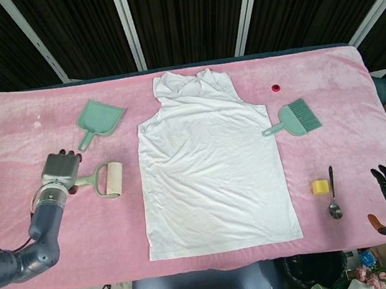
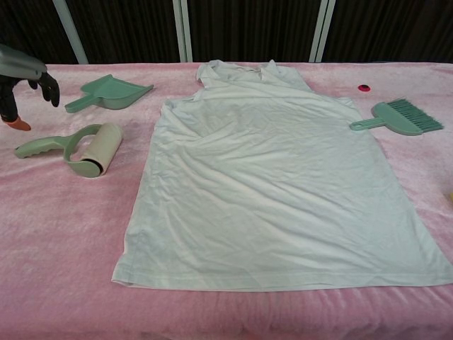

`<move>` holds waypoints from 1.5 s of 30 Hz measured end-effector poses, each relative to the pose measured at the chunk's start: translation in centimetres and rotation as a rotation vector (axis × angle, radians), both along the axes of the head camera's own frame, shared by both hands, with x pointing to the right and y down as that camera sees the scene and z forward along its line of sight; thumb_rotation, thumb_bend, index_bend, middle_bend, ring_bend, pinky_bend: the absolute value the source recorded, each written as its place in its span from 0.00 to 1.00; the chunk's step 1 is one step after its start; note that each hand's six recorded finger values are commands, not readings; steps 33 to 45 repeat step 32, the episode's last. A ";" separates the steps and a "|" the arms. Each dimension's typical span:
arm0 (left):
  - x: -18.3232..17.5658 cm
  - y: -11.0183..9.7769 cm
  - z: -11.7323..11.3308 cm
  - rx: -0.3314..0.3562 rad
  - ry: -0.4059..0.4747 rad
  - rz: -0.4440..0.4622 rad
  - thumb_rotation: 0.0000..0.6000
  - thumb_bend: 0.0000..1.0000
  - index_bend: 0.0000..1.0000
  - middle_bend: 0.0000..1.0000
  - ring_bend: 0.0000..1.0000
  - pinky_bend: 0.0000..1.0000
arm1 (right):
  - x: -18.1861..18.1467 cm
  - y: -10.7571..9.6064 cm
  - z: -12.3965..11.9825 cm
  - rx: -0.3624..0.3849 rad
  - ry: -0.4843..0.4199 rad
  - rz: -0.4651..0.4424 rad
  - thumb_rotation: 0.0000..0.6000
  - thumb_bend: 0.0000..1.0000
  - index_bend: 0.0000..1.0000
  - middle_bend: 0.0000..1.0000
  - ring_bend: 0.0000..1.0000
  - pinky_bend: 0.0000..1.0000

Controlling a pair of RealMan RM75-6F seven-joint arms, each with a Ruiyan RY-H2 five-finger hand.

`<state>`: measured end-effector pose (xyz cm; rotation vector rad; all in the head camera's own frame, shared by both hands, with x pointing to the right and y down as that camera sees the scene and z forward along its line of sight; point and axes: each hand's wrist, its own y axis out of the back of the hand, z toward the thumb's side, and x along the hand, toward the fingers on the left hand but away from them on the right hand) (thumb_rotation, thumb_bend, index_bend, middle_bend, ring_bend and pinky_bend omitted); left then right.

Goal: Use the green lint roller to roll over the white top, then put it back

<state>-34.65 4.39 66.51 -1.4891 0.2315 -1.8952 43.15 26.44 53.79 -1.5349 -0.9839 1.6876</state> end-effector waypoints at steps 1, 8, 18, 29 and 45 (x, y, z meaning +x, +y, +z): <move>-0.1 -0.1 -0.4 0.016 0.012 -0.001 1.00 0.27 0.23 0.17 0.11 0.36 | 0.0 0.0 0.0 0.001 0.001 -0.001 1.00 0.18 0.00 0.05 0.10 0.21; -1.3 0.9 -3.9 0.170 0.194 0.021 1.00 0.27 0.22 0.13 0.07 0.32 | 0.0 -0.4 0.1 0.014 0.015 -0.011 1.00 0.18 0.00 0.05 0.10 0.21; -8.5 9.8 -9.0 0.375 0.423 -0.124 1.00 0.27 0.22 0.11 0.03 0.26 | 0.2 -0.7 0.1 0.028 0.031 -0.016 1.00 0.18 0.00 0.05 0.10 0.21; -13.2 16.6 -9.2 0.456 0.467 -0.287 1.00 0.27 0.17 0.08 0.03 0.22 | 0.1 -1.0 -0.2 0.052 0.040 -0.042 1.00 0.18 0.00 0.05 0.10 0.21; -13.5 16.8 -9.3 0.466 0.472 -0.299 1.00 0.27 0.17 0.07 0.03 0.21 | 0.1 -1.0 -0.2 0.054 0.035 -0.037 1.00 0.18 0.00 0.05 0.10 0.21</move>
